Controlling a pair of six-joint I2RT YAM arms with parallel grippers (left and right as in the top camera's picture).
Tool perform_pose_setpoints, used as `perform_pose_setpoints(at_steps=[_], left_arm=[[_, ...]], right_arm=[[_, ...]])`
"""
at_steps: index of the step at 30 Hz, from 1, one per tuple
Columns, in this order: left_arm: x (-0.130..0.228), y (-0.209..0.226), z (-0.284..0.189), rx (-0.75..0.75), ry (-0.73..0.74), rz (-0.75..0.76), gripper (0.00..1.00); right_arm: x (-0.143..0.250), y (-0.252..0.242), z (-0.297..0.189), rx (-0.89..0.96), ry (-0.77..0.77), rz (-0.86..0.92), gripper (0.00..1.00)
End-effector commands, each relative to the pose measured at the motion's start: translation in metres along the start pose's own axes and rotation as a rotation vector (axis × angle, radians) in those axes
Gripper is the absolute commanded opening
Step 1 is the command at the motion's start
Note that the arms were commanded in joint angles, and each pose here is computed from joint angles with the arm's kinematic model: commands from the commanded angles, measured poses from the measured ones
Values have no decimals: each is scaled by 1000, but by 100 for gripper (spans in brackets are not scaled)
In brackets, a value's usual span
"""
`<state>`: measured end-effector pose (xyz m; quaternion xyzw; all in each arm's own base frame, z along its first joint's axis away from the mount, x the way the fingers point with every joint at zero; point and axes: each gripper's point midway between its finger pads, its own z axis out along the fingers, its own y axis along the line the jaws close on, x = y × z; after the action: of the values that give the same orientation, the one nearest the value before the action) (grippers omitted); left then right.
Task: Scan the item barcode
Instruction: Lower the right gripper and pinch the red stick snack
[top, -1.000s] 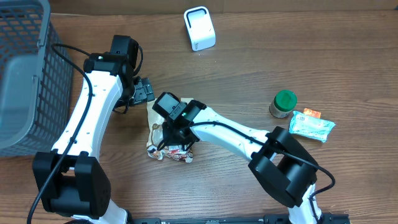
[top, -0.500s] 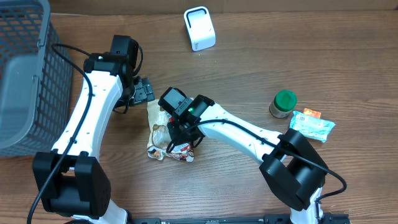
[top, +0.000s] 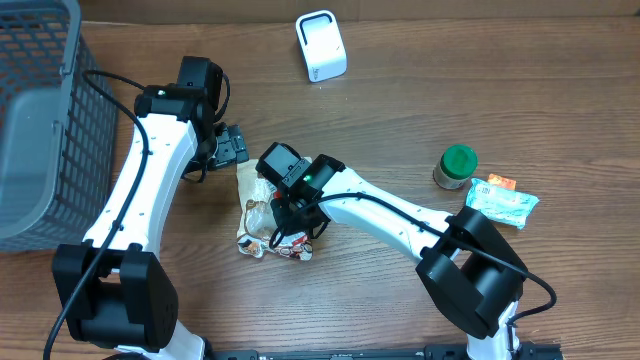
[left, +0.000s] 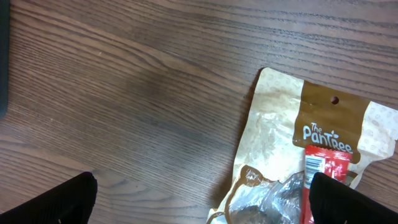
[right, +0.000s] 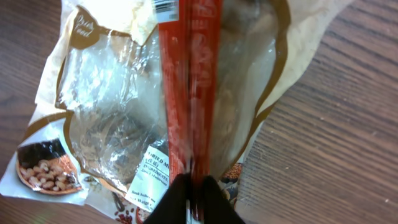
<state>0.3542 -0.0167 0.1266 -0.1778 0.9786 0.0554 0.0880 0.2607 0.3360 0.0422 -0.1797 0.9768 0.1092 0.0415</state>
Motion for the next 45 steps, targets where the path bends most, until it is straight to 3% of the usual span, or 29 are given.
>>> perform_pose_setpoints(at_steps=[1, 6, 30, 31, 34, 37, 45], left_arm=[[-4, -1, -3, 1, -15, 0, 100], [-4, -1, -3, 1, -16, 0, 100], [-4, -1, -3, 1, -15, -1, 100], [-4, -1, -3, 1, -15, 0, 99], [-4, -1, -3, 1, -15, -1, 99], [-4, -1, -3, 1, -15, -1, 99], [-4, -1, -3, 1, -15, 0, 100]], right_arm=[[-2, -1, -6, 1, -20, -6, 19], [0, -2, -6, 3, -15, -5, 32], [18, -12, 6, 30, 39, 4, 40], [19, -13, 8, 29, 39, 5, 39], [21, -14, 9, 32, 45, 5, 13], [21, -14, 9, 33, 46, 4, 4], [9, -19, -16, 26, 1, -63, 4]])
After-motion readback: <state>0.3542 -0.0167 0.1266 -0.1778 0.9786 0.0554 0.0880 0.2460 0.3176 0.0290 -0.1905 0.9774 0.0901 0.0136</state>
